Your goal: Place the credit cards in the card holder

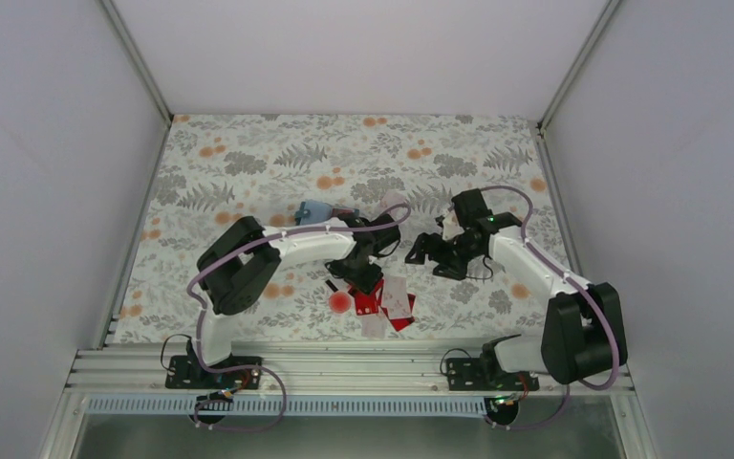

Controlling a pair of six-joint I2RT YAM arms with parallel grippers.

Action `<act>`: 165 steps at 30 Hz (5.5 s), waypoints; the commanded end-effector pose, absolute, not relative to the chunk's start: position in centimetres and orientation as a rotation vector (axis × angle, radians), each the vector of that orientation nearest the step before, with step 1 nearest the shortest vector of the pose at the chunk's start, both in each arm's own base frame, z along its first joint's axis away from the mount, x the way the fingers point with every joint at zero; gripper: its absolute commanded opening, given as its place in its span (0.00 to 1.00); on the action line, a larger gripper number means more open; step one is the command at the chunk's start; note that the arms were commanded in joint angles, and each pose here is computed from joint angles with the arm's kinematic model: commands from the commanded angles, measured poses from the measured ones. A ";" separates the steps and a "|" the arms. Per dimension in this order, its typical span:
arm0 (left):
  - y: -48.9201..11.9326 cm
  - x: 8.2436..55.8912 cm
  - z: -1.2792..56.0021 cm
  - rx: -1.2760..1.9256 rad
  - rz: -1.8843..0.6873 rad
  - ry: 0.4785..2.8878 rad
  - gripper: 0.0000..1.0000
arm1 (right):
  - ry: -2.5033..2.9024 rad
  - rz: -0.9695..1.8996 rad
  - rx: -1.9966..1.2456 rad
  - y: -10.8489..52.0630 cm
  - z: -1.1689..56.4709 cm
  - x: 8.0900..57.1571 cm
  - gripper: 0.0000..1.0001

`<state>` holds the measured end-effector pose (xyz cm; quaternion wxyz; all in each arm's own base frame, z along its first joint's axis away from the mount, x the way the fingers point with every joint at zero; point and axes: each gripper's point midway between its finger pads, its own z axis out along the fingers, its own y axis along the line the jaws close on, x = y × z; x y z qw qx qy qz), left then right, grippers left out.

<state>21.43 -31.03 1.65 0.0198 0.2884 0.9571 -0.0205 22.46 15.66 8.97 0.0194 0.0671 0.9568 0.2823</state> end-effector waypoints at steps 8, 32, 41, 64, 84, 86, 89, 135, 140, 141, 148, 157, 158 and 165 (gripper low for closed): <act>-34.6 21.5 5.5 1.082 -0.211 2.790 0.94 | 2.960 0.844 0.143 15.7 9.7 23.2 0.88; -32.4 21.3 0.1 1.147 -0.077 2.857 0.73 | 2.964 0.793 0.125 15.2 10.0 23.4 0.88; -31.7 21.1 -0.9 1.148 -0.108 2.880 0.64 | 2.966 0.789 0.131 15.2 10.1 23.4 0.88; -31.4 21.5 -1.7 1.165 -0.058 2.871 0.51 | 2.962 0.792 0.155 15.1 10.4 23.1 0.88; -34.1 21.6 1.7 1.207 -0.166 2.818 0.87 | 2.942 0.807 0.143 15.1 10.7 22.8 0.88; -33.8 21.5 0.9 1.215 -0.143 2.828 0.87 | 2.944 0.804 0.142 15.0 10.6 22.7 0.88; -33.3 21.1 -0.3 1.230 -0.126 2.853 0.84 | 2.942 0.794 0.136 15.0 10.8 22.8 0.89; -31.4 22.4 -1.2 1.061 0.041 2.846 0.56 | 2.932 0.777 0.112 15.1 11.3 23.7 0.89; -32.3 22.9 0.2 1.032 0.001 2.827 0.56 | 2.911 0.777 0.117 15.0 11.7 23.9 0.89; -32.5 23.0 0.4 1.028 -0.003 2.824 0.56 | 2.908 0.777 0.119 15.0 11.7 24.0 0.89; -33.1 23.4 2.1 0.993 -0.041 2.810 0.55 | 2.888 0.785 0.129 15.1 12.1 24.1 0.89; -33.9 23.4 5.3 0.999 -0.131 2.795 0.67 | 2.889 0.792 0.129 15.1 12.0 23.8 0.90; -34.0 23.3 5.5 1.010 -0.150 2.797 0.71 | 2.891 0.793 0.129 15.1 11.9 23.8 0.89; -33.3 21.7 4.2 1.094 -0.163 2.870 0.86 | 2.894 0.799 0.128 15.2 11.8 23.8 0.90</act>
